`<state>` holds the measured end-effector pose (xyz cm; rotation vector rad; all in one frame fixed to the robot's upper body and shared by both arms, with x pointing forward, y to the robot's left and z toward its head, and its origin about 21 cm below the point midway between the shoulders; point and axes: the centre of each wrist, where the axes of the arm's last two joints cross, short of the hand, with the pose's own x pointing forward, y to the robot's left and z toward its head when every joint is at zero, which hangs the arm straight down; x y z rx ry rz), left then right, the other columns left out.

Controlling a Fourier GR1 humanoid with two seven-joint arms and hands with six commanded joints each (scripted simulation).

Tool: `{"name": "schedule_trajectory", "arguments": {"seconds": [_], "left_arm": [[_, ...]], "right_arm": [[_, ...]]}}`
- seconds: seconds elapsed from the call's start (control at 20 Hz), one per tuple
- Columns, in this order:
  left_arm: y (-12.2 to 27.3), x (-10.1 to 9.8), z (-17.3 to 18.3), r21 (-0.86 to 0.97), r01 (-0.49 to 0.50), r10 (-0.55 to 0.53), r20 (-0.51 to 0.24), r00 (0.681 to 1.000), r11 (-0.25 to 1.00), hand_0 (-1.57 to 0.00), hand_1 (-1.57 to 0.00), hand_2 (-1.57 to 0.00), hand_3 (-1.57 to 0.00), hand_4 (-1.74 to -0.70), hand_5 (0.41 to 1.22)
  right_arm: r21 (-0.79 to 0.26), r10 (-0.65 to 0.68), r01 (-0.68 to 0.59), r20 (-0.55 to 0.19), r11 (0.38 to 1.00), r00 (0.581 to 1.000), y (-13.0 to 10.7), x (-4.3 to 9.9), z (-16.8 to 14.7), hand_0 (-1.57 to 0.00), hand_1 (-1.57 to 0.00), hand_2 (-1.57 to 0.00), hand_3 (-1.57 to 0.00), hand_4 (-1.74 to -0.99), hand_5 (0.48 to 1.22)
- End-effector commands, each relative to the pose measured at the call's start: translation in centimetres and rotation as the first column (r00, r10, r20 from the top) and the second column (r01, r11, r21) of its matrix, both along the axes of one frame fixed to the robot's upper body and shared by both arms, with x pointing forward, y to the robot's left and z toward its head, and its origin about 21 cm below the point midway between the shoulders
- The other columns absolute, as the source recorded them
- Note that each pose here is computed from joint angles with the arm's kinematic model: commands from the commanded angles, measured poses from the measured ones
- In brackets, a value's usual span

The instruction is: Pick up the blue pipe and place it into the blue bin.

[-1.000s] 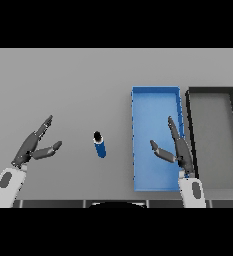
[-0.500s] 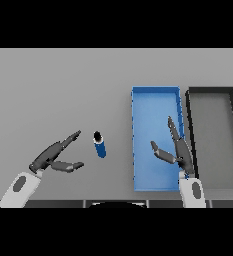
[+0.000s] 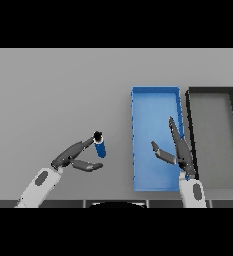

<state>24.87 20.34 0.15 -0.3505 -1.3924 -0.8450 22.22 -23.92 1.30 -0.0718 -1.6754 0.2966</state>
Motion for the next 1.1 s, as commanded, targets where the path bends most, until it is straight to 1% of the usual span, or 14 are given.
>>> {"name": "schedule_trajectory", "arguments": {"seconds": [0.0,0.05,0.1,0.2,0.25,0.4,0.45,0.5,0.55,0.6,0.7,0.8,0.85,1.05], "left_arm": [[-0.5,0.4,-0.5,-0.012,0.008,-0.008,-0.016,1.0,1.0,0.0,0.0,0.0,0.0,-1.12,0.45],[-1.1,0.5,-0.6,-0.022,0.01,-0.011,-0.024,1.0,1.0,0.0,0.0,0.0,0.0,-1.12,0.448],[-1.7,0.7,-0.8,-0.009,0.013,-0.013,-0.013,1.0,1.0,0.0,0.0,0.0,0.0,-1.11,0.444],[-2.5,1.2,-1.4,0.011,0.012,-0.012,0.023,1.0,1.0,0.0,0.0,0.0,0.0,-1.08,0.442],[-3.0,1.5,-1.7,0.007,0.017,-0.017,0.022,1.0,1.0,0.0,0.0,0.0,0.0,-1.07,0.445],[-4.1,2.2,-2.0,-0.089,0.036,-0.035,0.015,0.999,0.995,0.0,0.0,-0.02,-0.02,-1.11,0.507],[-4.5,2.3,-2.3,-0.115,0.03,-0.03,0.002,1.0,0.993,0.0,-0.03,-0.11,-0.1,-1.14,0.55],[-4.6,2.2,-2.4,-0.148,0.012,-0.013,-0.005,1.0,0.989,-0.02,-0.16,-0.29,-0.26,-1.21,0.607],[-5.0,2.1,-2.7,-0.176,-0.001,-0.005,-0.031,0.999,0.984,-0.19,-0.35,-0.48,-0.52,-1.25,0.73],[-5.4,2.1,-2.8,-0.19,-0.02,0.012,-0.043,0.999,0.982,-0.44,-0.59,-0.7,-0.72,-1.35,0.828],[-5.6,2.1,-2.9,-0.204,-0.037,0.031,-0.036,0.999,0.978,-0.85,-0.94,-1.01,-1.0,-1.48,0.969],[-6.5,1.6,-2.9,-0.224,-0.031,0.026,-0.028,0.999,0.974,-1.11,-1.17,-1.21,-1.16,-1.57,1.06],[-6.2,1.3,-3.2,-0.224,-0.029,0.03,0.001,1.0,0.974,-1.2,-1.25,-1.29,-1.21,-1.6,1.092],[-7.2,1.1,-2.4,-0.239,-0.009,0.027,0.069,0.997,0.971,-1.42,-1.44,-1.45,-1.37,-1.68,1.168]], "right_arm": [[0.003,0.003,-0.003,-0.004,1.0,1.0,-0.1,0.1,0.2,0.0,0.0,0.0,0.0,-1.273,0.607],[0.012,0.008,-0.009,0.005,1.0,1.0,-0.3,-0.3,0.0,0.0,0.0,0.0,0.0,-1.274,0.605],[0.012,0.004,-0.004,-0.001,1.0,1.0,-0.3,-0.1,0.1,0.0,0.0,0.0,0.0,-1.274,0.603],[0.007,-0.004,0.004,-0.011,1.0,1.0,-0.3,-0.4,-0.1,0.0,0.0,0.0,0.0,-1.265,0.597],[0.004,0.0,0.0,-0.011,1.0,1.0,-0.3,-0.3,-0.3,0.0,0.0,0.0,0.0,-1.267,0.598],[0.005,-0.01,0.01,-0.005,1.0,1.0,-0.2,-0.1,-0.1,0.0,0.0,0.0,0.0,-1.267,0.6],[0.006,-0.012,0.012,-0.005,1.0,1.0,-0.3,0.0,-0.2,0.0,0.0,0.0,0.0,-1.266,0.601],[0.001,-0.012,0.012,-0.006,1.0,1.0,-0.4,-0.1,-0.3,0.0,0.0,0.0,0.0,-1.261,0.6],[-0.001,-0.019,0.019,-0.011,1.0,1.0,-0.5,0.3,-0.2,0.0,0.0,0.0,0.0,-1.26,0.6],[-0.001,-0.008,0.008,-0.011,1.0,1.0,-0.5,0.2,-0.2,0.0,0.0,0.0,0.0,-1.259,0.602],[0.008,-0.002,0.002,0.004,1.0,1.0,-0.4,-0.3,-0.2,0.0,0.0,0.0,0.0,-1.261,0.609],[-0.001,-0.004,0.004,-0.006,1.0,1.0,-0.5,-0.1,-0.2,0.0,0.0,0.0,0.0,-1.259,0.614],[0.004,-0.006,0.006,-0.014,1.0,1.0,-0.4,-0.1,-0.4,0.0,0.0,0.0,0.0,-1.26,0.614],[-0.008,0.001,-0.001,-0.002,1.0,1.0,-0.4,0.3,0.0,0.0,0.0,0.0,0.0,-1.25,0.622]]}}
